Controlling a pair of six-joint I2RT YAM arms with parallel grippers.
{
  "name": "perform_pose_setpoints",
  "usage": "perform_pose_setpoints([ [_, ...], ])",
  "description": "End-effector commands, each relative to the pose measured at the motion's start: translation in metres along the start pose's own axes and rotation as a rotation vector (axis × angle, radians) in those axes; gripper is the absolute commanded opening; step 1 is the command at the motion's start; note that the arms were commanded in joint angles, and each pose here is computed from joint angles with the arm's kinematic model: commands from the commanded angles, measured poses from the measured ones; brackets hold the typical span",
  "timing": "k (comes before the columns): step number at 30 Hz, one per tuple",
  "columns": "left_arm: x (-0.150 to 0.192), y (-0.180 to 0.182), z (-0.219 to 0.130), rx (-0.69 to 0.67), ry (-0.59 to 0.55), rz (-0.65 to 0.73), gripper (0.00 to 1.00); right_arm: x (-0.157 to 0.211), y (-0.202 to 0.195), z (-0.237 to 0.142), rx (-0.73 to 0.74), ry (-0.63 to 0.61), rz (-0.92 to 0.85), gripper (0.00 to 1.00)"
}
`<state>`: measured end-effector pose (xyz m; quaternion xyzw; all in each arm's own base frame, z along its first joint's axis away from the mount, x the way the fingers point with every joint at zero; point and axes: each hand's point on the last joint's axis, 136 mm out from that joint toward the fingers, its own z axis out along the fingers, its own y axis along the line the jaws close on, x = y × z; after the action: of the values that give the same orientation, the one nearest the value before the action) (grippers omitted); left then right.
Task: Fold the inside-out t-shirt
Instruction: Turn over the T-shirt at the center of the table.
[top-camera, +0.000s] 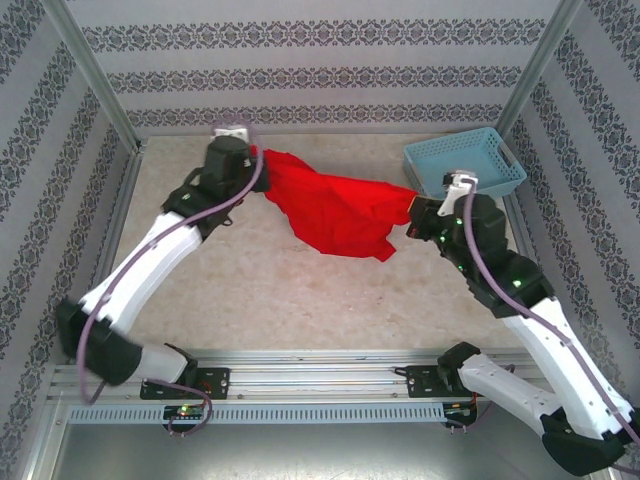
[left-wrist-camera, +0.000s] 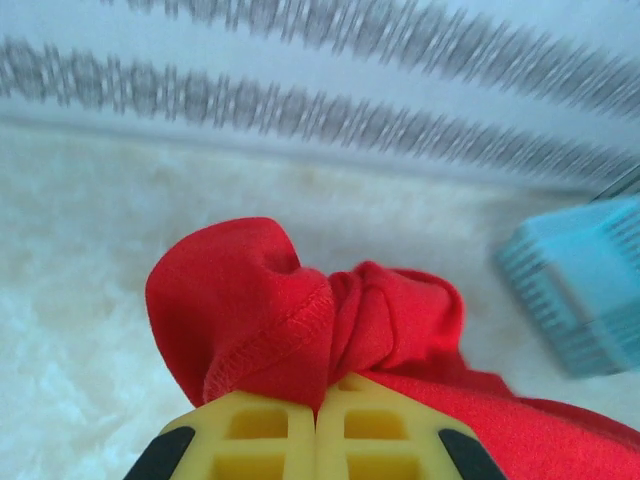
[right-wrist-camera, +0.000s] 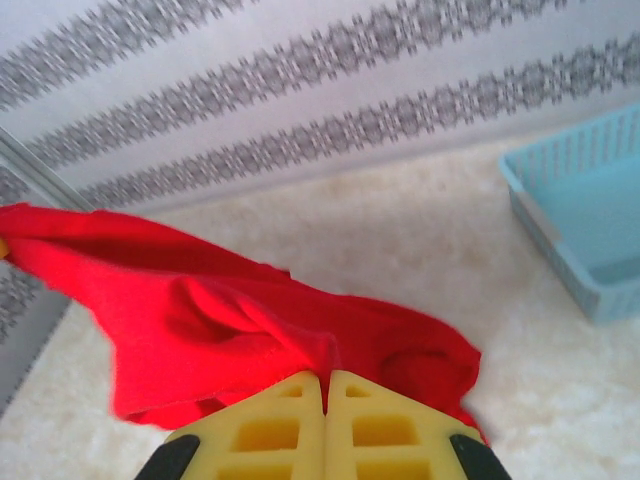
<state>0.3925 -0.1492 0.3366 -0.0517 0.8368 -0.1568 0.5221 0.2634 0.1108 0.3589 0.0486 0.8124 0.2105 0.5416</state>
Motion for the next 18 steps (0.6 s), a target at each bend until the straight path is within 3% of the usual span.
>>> perform_pose_setpoints([
  [1, 0.038, 0.012, 0.011, 0.009, 0.083, 0.022, 0.09, 0.014, -0.009, 0.002, 0.025, 0.035, -0.033, 0.0],
  [5, 0.13, 0.035, 0.03, -0.026, 0.326, -0.006, 0.48, 0.081, -0.034, 0.029, 0.075, 0.185, 0.025, 0.0],
  [8, 0.181, 0.057, 0.029, -0.078, 0.425, -0.046, 0.65, 0.125, -0.057, 0.035, 0.137, 0.269, 0.073, 0.0],
  [12, 0.212, 0.069, 0.028, -0.105, 0.492, -0.058, 0.73, 0.152, -0.084, 0.033, 0.22, 0.317, 0.113, 0.0],
  [18, 0.211, 0.066, 0.044, -0.127, 0.515, -0.074, 0.71, 0.155, -0.098, 0.032, 0.266, 0.332, 0.142, 0.0],
])
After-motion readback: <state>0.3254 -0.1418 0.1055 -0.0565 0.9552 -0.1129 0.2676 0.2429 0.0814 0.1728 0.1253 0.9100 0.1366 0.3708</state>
